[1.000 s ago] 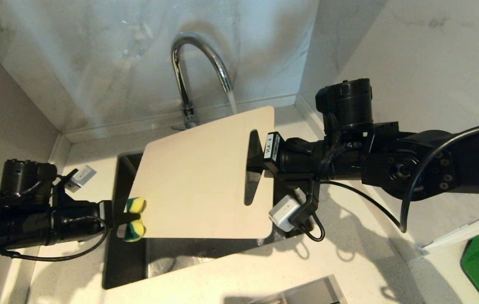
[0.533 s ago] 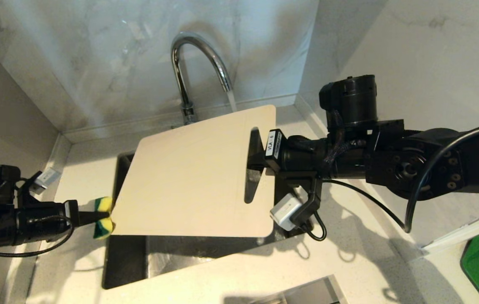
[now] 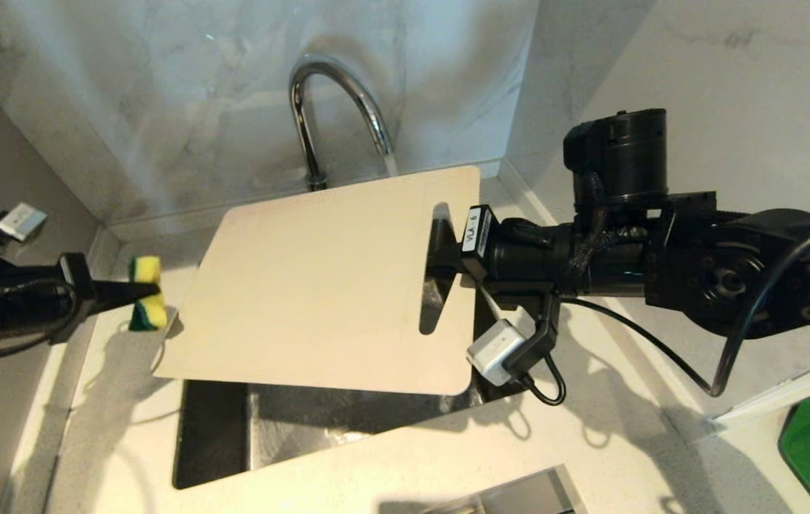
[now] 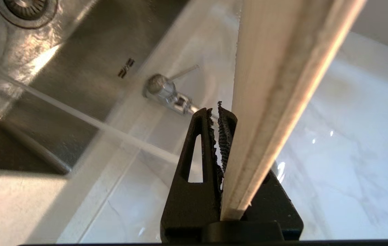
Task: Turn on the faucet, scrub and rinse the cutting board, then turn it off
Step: Scrub the cutting board underwater, then put down the cutting board
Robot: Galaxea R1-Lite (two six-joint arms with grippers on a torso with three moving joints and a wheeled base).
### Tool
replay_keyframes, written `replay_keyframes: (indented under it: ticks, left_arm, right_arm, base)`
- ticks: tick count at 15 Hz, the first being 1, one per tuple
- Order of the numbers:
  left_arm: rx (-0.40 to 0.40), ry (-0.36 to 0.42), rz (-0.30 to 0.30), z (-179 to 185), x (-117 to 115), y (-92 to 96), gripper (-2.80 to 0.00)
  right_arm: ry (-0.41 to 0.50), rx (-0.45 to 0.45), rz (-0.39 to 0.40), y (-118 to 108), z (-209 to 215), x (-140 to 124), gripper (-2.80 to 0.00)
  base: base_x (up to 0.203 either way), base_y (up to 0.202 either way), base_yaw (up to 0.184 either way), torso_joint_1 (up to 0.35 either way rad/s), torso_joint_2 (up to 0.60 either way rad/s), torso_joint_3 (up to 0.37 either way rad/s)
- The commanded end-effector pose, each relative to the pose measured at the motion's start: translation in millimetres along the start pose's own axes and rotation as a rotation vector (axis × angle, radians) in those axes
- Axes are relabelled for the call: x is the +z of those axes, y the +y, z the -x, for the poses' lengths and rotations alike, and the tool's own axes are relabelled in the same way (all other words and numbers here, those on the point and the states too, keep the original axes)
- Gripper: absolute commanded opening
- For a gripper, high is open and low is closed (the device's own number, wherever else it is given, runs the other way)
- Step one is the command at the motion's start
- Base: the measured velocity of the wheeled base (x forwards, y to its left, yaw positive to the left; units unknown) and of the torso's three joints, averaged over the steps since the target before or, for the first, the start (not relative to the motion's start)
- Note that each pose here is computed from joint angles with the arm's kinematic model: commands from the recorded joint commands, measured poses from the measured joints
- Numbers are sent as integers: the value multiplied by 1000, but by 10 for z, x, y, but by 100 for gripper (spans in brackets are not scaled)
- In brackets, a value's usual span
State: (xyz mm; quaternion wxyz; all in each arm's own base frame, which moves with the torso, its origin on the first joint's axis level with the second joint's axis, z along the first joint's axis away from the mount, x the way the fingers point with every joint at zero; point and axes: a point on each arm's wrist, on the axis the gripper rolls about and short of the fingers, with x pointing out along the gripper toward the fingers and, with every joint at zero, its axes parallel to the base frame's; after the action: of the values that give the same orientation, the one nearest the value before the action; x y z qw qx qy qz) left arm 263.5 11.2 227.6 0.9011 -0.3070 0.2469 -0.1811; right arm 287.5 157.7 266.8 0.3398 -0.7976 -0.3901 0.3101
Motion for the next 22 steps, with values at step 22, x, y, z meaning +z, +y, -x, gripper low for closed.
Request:
replay_keyframes:
  ticks: [22]
  left_arm:
    - [-123,-73,47,399,385,-754,-280]
  right_arm:
    - [562,24,-493,209,1848,1389,-280]
  base:
    - [0,0,0,0,0,0]
